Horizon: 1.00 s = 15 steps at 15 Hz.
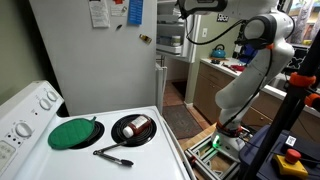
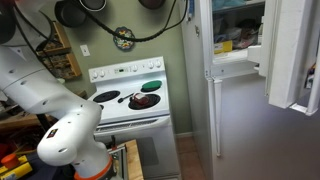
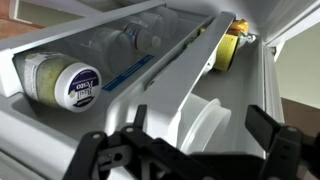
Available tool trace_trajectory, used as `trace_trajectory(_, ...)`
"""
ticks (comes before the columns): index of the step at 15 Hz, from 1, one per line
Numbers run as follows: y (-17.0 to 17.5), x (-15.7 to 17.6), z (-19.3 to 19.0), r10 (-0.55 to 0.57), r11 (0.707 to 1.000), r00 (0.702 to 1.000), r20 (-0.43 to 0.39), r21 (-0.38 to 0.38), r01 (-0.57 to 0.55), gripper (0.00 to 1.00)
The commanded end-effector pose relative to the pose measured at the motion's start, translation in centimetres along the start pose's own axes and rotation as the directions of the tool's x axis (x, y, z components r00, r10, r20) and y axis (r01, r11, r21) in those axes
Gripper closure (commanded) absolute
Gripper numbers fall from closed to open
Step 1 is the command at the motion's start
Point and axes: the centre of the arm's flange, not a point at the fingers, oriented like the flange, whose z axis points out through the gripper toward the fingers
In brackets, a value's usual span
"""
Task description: Pick up the clear lunch box and put it in the second shelf from the bottom in the refrigerator, close the refrigerator door
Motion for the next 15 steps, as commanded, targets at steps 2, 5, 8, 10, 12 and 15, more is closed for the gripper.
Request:
trace_trajectory(2,1.8,3.2,-1.5,-0.163,0.973,0.985,0.053,-0.154,0.17,0.0)
trace_trajectory(5,2.9,4.0,-2.3,-0.237,0.941,0.964,0.122,-0.216,0.259,0.0)
trace_trajectory(8,3.9,4.1,-3.3,-0.304,0.901,0.923,0.238,-0.243,0.359,0.0)
trace_trajectory(10,4.7,4.4,-3.9,-0.348,0.856,0.887,0.302,-0.283,0.432,0.0)
trace_trajectory(12,5.6,5.1,-4.5,-0.388,0.806,0.855,0.345,-0.323,0.496,0.0)
trace_trajectory(15,6.9,6.2,-5.2,-0.408,0.745,0.817,0.407,-0.37,0.555,0.0)
